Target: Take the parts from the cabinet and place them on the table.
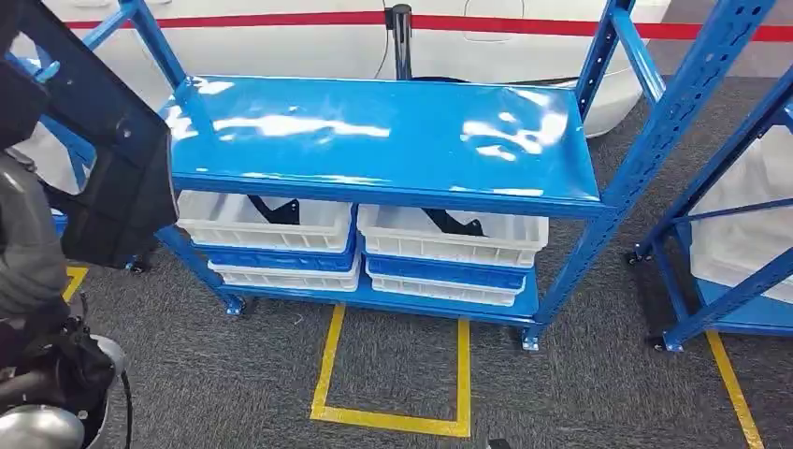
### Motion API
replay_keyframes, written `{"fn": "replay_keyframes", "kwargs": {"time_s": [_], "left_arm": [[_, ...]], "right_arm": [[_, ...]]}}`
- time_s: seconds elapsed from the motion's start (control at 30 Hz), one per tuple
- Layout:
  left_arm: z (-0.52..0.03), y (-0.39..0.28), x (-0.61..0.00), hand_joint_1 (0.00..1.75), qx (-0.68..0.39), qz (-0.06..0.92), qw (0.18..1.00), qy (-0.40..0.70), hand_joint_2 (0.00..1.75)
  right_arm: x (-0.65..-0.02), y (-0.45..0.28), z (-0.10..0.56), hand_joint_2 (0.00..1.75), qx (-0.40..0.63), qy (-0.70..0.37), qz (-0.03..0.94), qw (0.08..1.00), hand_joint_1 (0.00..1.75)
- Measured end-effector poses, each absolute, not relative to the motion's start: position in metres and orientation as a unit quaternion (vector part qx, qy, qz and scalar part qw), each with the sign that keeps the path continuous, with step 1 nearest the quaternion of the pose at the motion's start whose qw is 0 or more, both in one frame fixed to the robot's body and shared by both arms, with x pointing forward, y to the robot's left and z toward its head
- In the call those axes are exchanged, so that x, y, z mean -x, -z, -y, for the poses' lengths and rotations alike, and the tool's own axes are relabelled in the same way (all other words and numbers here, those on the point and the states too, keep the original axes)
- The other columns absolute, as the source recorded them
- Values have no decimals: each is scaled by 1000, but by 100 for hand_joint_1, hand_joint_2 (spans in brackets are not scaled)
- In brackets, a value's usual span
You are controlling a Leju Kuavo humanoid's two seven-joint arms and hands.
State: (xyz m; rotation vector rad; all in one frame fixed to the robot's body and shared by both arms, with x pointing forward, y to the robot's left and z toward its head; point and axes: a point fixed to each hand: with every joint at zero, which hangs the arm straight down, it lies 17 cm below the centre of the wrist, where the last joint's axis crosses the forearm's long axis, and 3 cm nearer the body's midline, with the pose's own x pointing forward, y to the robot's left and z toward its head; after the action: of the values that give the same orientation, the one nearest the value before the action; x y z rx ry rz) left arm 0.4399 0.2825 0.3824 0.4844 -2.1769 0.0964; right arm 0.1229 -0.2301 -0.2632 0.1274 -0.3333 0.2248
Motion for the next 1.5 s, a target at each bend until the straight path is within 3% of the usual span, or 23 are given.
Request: {"fn": "replay_keyframes", "kwargs": {"time_s": [1.5], "left_arm": [[-267,-391,-426,175,-183,887,422,-30,175]], "right_arm": [[-125,263,236,0,-61,-96,172,979,0]]}}
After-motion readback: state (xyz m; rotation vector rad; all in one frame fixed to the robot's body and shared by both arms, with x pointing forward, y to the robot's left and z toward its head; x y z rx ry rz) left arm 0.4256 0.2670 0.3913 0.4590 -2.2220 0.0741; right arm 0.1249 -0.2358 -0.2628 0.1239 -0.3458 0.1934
